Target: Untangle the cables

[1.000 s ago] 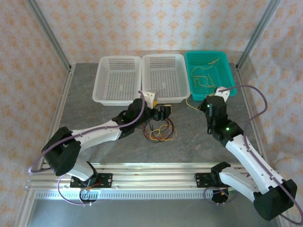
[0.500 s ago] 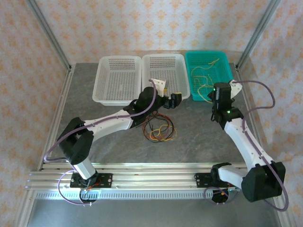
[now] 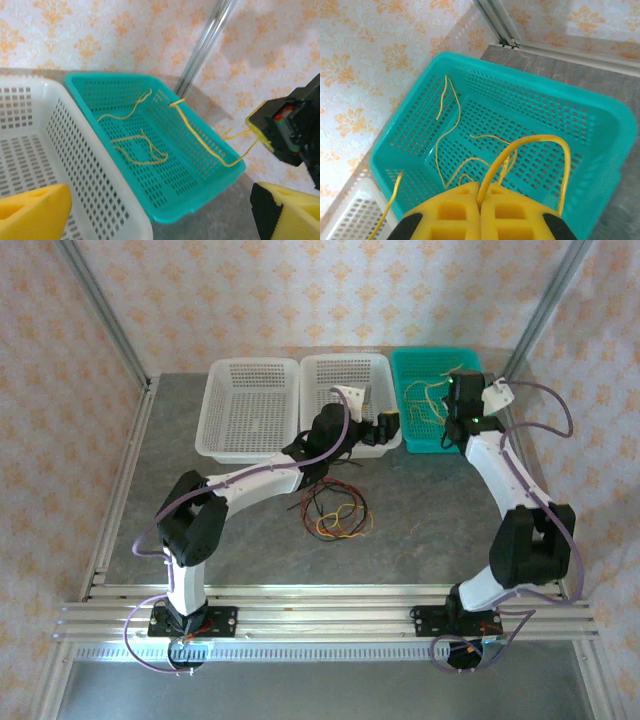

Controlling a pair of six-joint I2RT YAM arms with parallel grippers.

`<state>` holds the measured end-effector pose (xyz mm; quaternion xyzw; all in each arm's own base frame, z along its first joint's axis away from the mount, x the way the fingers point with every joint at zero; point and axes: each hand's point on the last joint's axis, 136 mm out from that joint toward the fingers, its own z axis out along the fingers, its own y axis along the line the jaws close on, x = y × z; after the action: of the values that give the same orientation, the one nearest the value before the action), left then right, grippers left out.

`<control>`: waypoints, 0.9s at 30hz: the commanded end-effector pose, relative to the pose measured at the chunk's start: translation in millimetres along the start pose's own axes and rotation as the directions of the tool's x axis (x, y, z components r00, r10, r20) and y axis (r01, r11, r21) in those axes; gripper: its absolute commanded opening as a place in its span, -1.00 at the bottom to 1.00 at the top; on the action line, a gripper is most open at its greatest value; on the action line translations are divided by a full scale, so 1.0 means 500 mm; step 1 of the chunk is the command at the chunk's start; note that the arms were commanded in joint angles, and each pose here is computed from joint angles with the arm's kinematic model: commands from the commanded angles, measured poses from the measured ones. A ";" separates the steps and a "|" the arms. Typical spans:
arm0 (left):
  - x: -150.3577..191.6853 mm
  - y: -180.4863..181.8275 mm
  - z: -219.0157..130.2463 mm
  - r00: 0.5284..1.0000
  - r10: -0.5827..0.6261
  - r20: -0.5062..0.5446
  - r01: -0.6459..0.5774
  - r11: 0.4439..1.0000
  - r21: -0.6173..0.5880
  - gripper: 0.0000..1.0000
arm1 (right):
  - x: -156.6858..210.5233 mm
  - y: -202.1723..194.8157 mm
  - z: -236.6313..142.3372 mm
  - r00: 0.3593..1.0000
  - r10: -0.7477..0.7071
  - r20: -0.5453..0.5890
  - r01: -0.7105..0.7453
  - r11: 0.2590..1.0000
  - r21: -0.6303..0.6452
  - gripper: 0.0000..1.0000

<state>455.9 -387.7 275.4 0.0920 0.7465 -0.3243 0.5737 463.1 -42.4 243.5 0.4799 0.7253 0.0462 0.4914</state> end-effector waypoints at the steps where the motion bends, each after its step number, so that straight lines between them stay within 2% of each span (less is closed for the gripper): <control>1: -0.026 0.001 0.031 0.999 0.022 0.031 -0.022 1.000 0.002 0.88 | -0.014 0.005 0.032 0.995 0.090 0.039 -0.093 0.994 0.059 -1.00; 11: -0.014 0.047 0.106 1.000 0.004 0.005 -0.004 0.999 -0.044 0.88 | 0.063 0.022 0.164 0.989 0.145 -0.020 -0.140 0.977 0.158 -1.00; 14: -0.008 0.052 0.116 1.000 0.003 -0.006 -0.003 0.999 -0.050 0.88 | 0.088 0.017 0.194 0.989 0.143 -0.038 -0.133 0.971 0.197 -0.90; 20: 0.003 0.055 0.110 1.000 0.004 -0.022 -0.005 0.999 -0.053 0.88 | 0.107 0.010 0.212 0.985 0.166 -0.052 -0.151 0.964 0.220 -0.44; 23: 0.004 0.059 0.103 1.000 0.005 -0.021 -0.006 0.998 -0.058 0.89 | 0.103 0.016 0.209 0.985 0.165 -0.052 -0.151 0.966 0.209 -0.13; 27: 0.004 0.051 0.095 0.999 0.006 -0.038 -0.008 0.999 -0.046 0.89 | 0.086 0.029 0.196 0.988 0.145 -0.048 -0.134 0.974 0.185 0.05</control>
<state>513.0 -399.5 241.9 0.0813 0.7681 -0.2980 0.5610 544.1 -36.0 144.8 0.5723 0.7161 0.0269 0.3987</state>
